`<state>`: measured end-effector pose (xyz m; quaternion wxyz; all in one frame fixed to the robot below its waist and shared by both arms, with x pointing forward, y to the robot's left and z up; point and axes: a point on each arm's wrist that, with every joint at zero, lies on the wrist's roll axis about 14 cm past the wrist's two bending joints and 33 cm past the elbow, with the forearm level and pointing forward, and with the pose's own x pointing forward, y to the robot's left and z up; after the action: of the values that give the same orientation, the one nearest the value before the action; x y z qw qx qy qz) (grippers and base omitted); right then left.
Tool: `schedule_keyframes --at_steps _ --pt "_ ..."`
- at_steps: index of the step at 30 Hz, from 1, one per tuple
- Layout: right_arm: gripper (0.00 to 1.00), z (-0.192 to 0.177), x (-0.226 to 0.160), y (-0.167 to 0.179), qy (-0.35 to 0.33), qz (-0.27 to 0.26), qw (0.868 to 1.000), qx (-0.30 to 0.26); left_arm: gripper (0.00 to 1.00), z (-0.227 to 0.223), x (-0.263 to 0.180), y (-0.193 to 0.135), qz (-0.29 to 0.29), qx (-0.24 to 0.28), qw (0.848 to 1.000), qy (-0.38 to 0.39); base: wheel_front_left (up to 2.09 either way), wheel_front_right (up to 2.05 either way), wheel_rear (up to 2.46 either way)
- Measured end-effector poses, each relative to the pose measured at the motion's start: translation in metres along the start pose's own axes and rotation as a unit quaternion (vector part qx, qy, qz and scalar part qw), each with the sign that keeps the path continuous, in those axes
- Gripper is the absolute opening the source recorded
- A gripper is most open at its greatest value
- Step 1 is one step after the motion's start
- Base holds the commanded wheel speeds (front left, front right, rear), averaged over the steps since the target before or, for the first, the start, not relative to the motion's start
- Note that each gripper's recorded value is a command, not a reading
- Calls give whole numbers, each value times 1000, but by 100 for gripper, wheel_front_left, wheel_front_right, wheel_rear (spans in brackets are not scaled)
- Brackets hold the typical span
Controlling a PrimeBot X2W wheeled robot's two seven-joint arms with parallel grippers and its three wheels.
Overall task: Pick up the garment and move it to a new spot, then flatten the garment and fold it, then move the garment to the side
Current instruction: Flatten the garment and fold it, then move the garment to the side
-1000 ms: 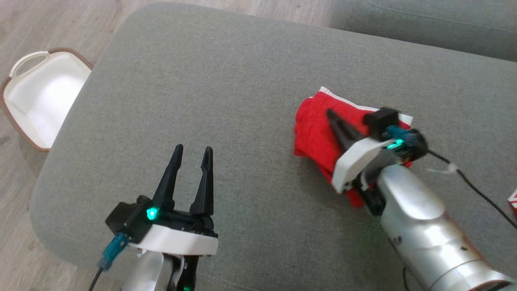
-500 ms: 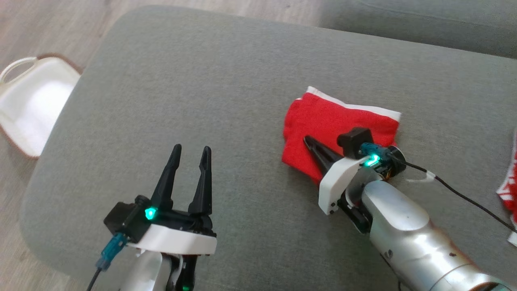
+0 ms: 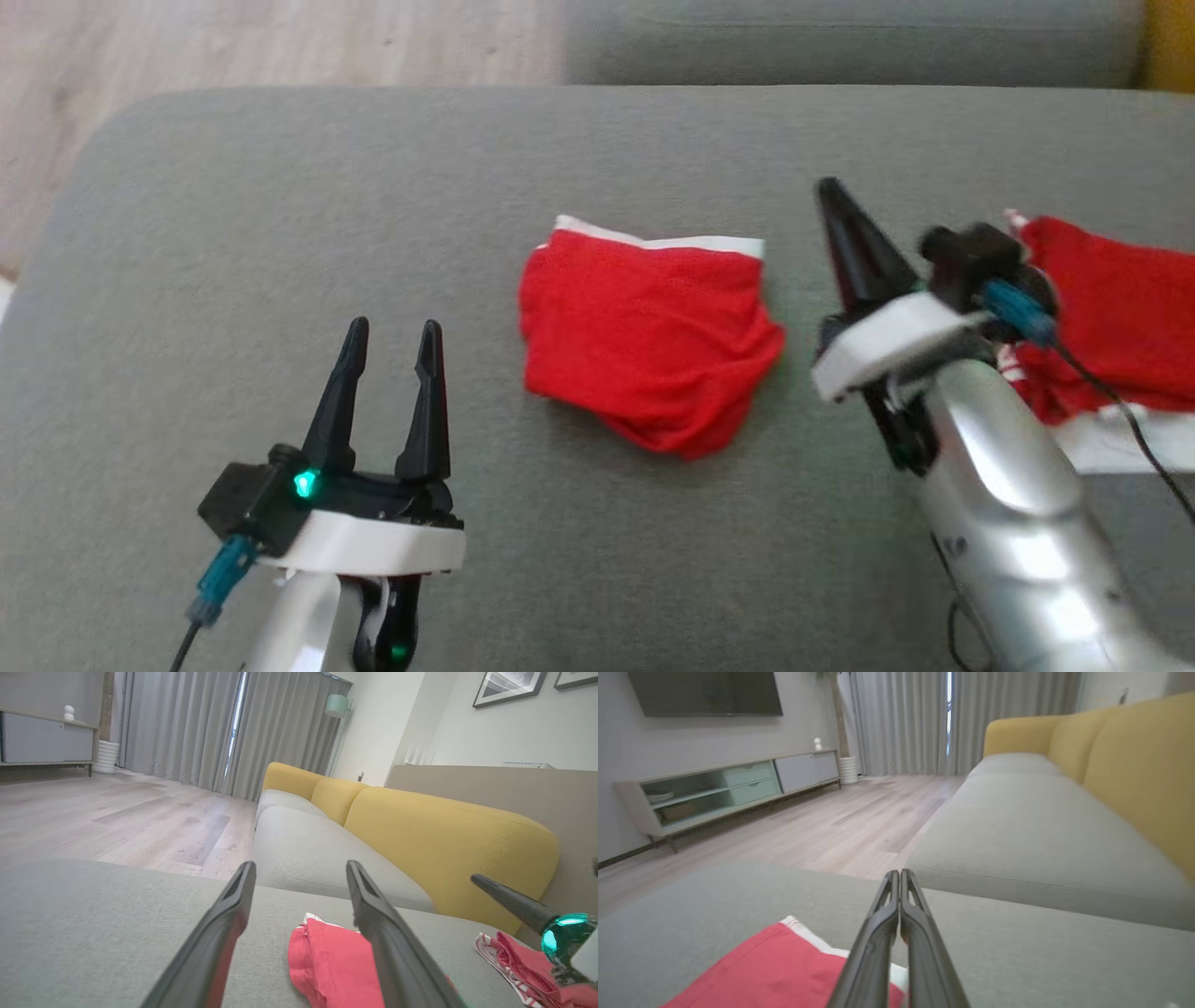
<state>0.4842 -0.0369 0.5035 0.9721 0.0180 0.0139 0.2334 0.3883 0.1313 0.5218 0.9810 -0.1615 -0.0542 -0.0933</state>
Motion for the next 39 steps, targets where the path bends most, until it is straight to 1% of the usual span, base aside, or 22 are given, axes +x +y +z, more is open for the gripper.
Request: schedule_keyframes --at_steps 3,7,9,12,17,25,31,33,37,39 --pt "0 -4 -31 -27 -9 -50 999 -2 100 -1 6 -10 -16 -4 1000 0 0 0 0" --pt "0 -22 -75 -42 -2 -95 995 18 100 -1 11 -21 -34 -7 999 -2 0 0 0" --pt "100 -18 -87 -47 -15 -112 993 24 100 0 12 -25 -39 -7 999 -3 0 0 0" --pt "100 -11 -100 -52 -33 -129 990 38 100 1 12 -27 -41 -9 999 -5 0 0 0" --pt "100 -26 -120 -50 -20 -143 988 61 100 -4 8 -26 -39 -10 999 3 0 0 0" --pt "100 -26 -119 -43 -23 -136 988 72 100 -7 4 -24 -34 -12 999 8 0 0 0" --pt "100 -34 -110 -37 -9 -123 989 76 100 -11 2 -18 -25 -12 1000 13 0 0 0" --pt "100 -40 -101 -34 5 -116 990 82 100 -14 1 -18 -25 -12 999 18 0 0 0" --pt "100 -47 -75 -20 35 -81 993 82 100 -17 -2 -12 -16 -11 1000 23 0 0 0" --pt "100 -51 -69 -15 46 -71 993 82 100 -16 -2 -10 -13 -10 1000 23 0 0 0"
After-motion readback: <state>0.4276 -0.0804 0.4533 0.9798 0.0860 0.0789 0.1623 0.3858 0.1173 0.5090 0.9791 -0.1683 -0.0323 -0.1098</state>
